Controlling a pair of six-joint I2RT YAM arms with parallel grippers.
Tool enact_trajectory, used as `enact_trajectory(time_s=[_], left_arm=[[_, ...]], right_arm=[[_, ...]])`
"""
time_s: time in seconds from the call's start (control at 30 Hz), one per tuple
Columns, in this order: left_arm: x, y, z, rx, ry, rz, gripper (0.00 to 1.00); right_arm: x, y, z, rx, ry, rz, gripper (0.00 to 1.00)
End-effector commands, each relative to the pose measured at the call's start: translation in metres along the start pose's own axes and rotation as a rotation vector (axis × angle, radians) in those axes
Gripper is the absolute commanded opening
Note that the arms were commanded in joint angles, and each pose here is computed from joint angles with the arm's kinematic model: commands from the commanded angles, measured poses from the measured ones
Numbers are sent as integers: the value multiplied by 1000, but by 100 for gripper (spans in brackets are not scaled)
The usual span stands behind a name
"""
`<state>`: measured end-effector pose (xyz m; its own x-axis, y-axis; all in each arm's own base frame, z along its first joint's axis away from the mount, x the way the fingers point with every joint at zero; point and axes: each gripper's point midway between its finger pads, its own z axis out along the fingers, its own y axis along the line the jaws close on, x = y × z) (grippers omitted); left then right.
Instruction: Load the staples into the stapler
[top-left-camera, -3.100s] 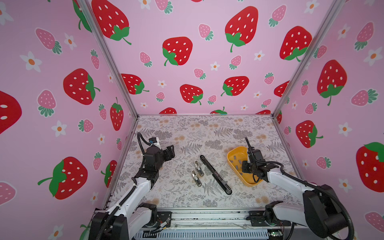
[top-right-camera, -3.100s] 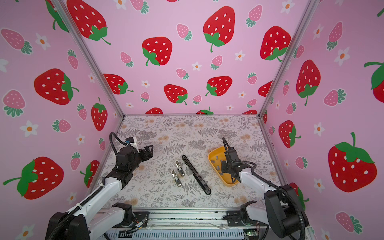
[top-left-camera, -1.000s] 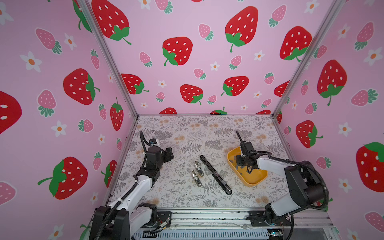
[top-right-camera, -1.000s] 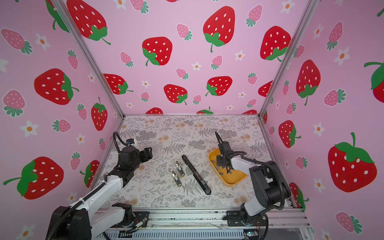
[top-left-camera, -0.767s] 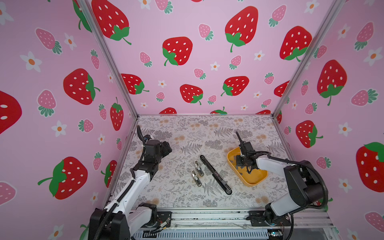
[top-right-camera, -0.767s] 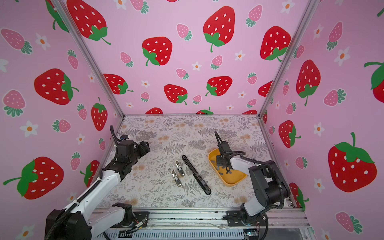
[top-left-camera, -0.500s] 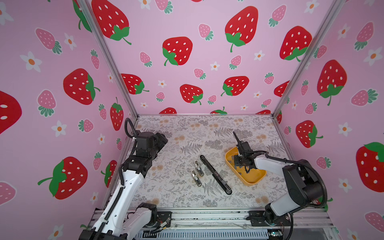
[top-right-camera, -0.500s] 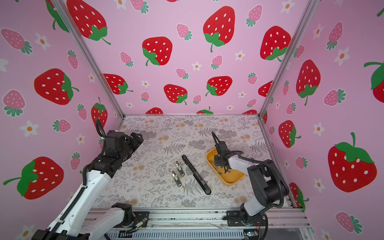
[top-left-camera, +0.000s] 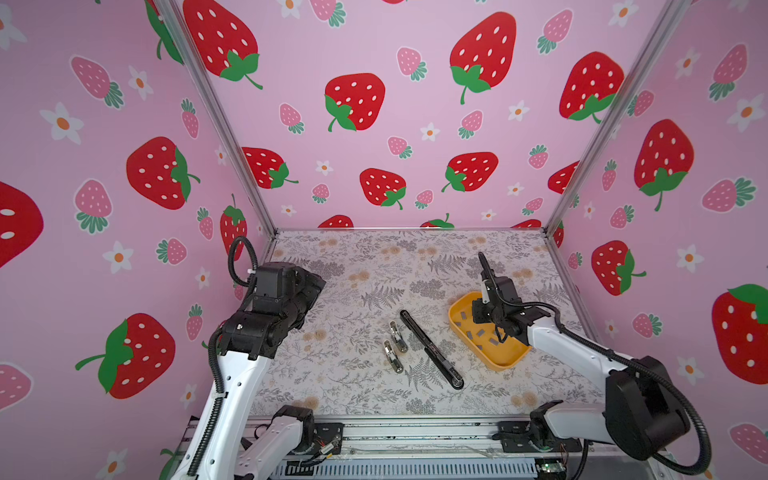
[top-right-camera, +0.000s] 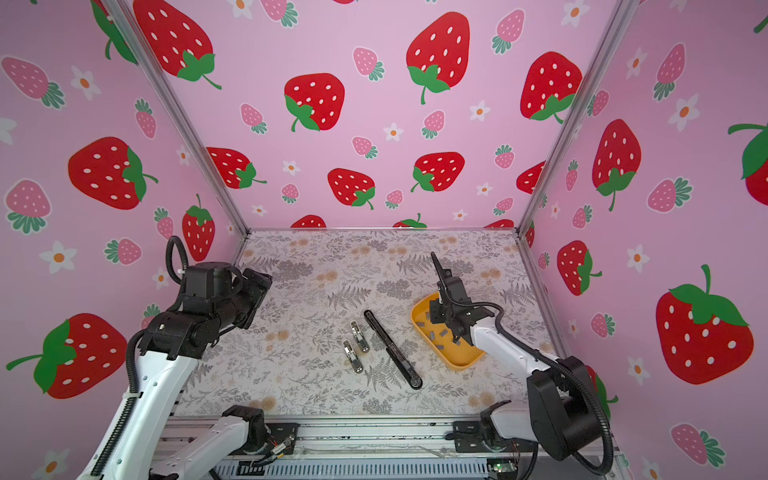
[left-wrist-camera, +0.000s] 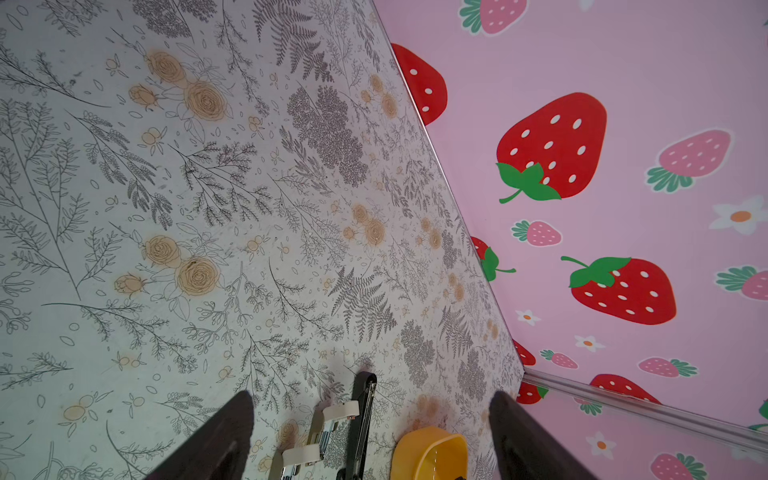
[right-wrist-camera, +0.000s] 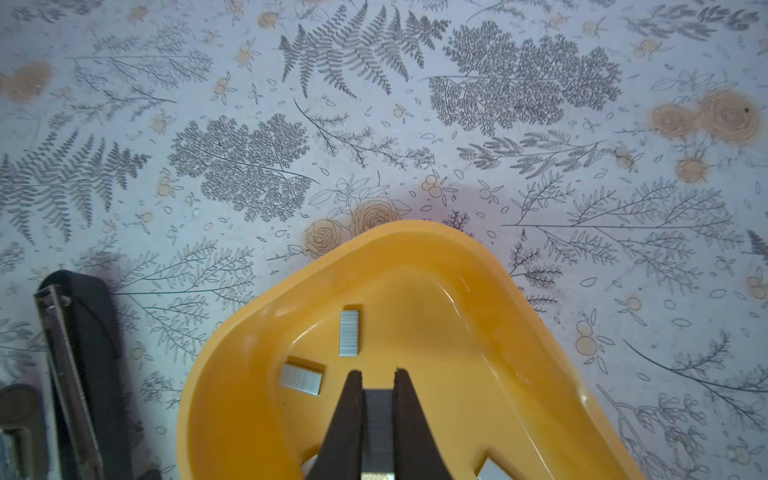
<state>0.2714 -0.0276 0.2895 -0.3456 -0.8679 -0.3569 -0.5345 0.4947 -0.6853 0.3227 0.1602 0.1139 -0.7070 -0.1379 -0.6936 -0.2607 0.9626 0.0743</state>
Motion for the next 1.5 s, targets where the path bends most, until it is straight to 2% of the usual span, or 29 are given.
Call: enact_trajectory(time_s=[0.0,0.2,0.47,0.67,0.77,0.87,0.97,1.0,1.07,1.1,1.17,1.27,1.37,1.47], left_arm=[[-8,6,-9,-16,-46,-37,90],[-11,-4,-15,9,-49,-11,90],[6,-5,0,-2,15,-9,88],[8,-16,-6,39,6,13,88],[7,-12,-4,15,-7,7,88],[13,-25,9,51,10,66,87],[3,-29,37,76,-82,282,88],[8,-17,54,85,-52,293,88],[25,0,85,184,18,225,88],[32,2,97,275,13,239,88],[40,18,110,340,-30,259,89],[40,33,115,337,-101,382,92],[37,39,124,303,-108,392,95],[42,41,140,279,-66,413,95]], right_arm=[[-14,13,-8,-60,-34,-21,6],[-29,33,-20,-129,-99,-53,5],[-34,73,-33,-224,-145,-139,5],[-34,118,-41,-315,-174,-187,5],[-30,140,-45,-353,-184,-225,4],[-30,158,-46,-380,-201,-250,4],[-35,174,-46,-399,-215,-264,4],[-37,179,-45,-400,-216,-268,4],[-37,187,-42,-387,-215,-264,4],[-36,191,-38,-378,-212,-260,4],[-32,197,-32,-369,-206,-256,4],[-30,208,-29,-387,-221,-262,3],[-26,213,-28,-411,-211,-256,3],[-23,208,-27,-390,-230,-257,3]])
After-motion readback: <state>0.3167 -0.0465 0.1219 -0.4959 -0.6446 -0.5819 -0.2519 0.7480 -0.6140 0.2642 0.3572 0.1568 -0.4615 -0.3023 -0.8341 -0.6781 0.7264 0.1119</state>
